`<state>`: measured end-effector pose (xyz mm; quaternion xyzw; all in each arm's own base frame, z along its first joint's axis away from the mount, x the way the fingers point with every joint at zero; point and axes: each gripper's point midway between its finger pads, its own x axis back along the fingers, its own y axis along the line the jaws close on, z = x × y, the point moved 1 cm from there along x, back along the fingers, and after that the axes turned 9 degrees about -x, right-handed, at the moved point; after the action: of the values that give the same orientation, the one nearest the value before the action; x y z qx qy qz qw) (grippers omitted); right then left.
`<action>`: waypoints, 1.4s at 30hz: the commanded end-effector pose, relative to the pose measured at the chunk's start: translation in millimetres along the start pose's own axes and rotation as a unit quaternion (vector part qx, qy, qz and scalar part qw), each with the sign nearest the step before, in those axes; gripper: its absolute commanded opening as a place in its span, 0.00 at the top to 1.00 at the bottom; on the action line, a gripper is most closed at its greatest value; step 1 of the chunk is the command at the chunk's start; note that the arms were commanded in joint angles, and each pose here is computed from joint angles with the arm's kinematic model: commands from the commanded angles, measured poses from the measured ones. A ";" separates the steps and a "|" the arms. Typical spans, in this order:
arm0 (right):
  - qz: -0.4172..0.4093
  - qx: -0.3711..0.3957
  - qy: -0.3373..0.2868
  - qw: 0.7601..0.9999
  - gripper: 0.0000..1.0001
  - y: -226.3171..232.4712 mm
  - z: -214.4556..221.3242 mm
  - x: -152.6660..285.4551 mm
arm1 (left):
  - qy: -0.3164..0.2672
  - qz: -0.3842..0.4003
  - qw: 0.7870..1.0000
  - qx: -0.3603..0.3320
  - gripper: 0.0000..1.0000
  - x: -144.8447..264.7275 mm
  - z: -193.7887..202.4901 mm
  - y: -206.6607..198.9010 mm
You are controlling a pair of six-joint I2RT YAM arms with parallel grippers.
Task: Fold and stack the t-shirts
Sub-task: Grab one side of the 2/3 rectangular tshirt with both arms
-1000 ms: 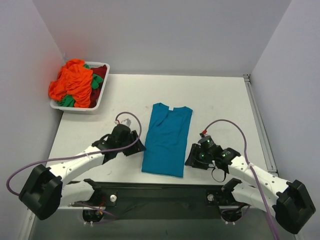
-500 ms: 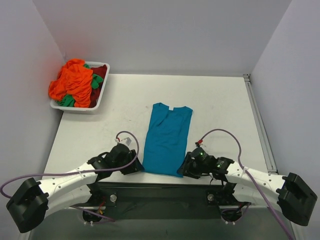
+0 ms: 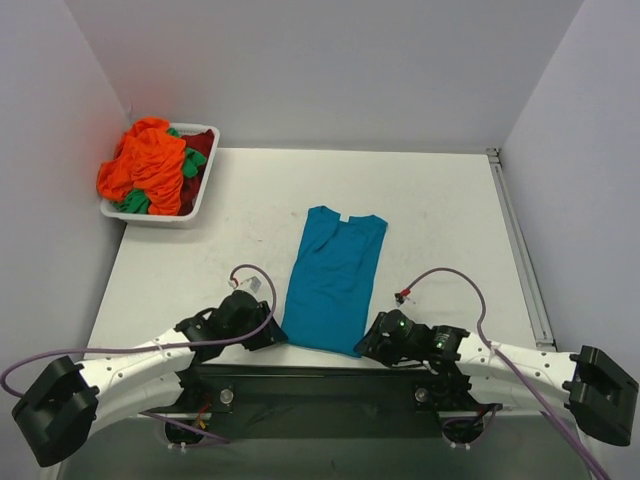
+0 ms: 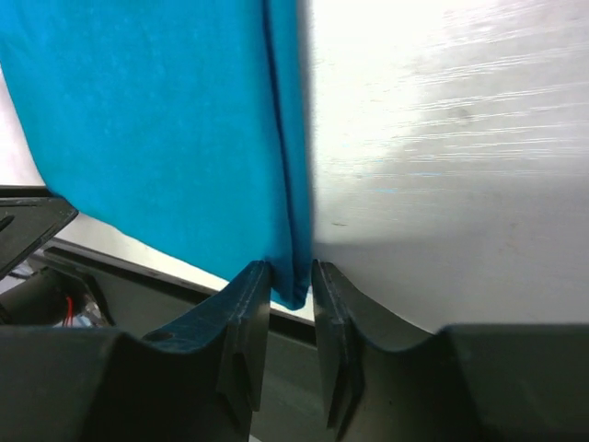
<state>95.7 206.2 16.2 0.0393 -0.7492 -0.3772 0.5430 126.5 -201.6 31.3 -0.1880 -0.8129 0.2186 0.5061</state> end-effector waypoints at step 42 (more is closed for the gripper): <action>0.134 0.015 0.000 0.991 0.73 -84.5 -1.8 13.6 | 0.022 0.010 1.000 -0.006 1.00 -14.8 27.3 -31.6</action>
<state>88.8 180.0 11.7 0.0125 -0.7522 -0.3662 0.5476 101.4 -237.4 25.9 -0.2136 -0.7937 0.2153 0.5273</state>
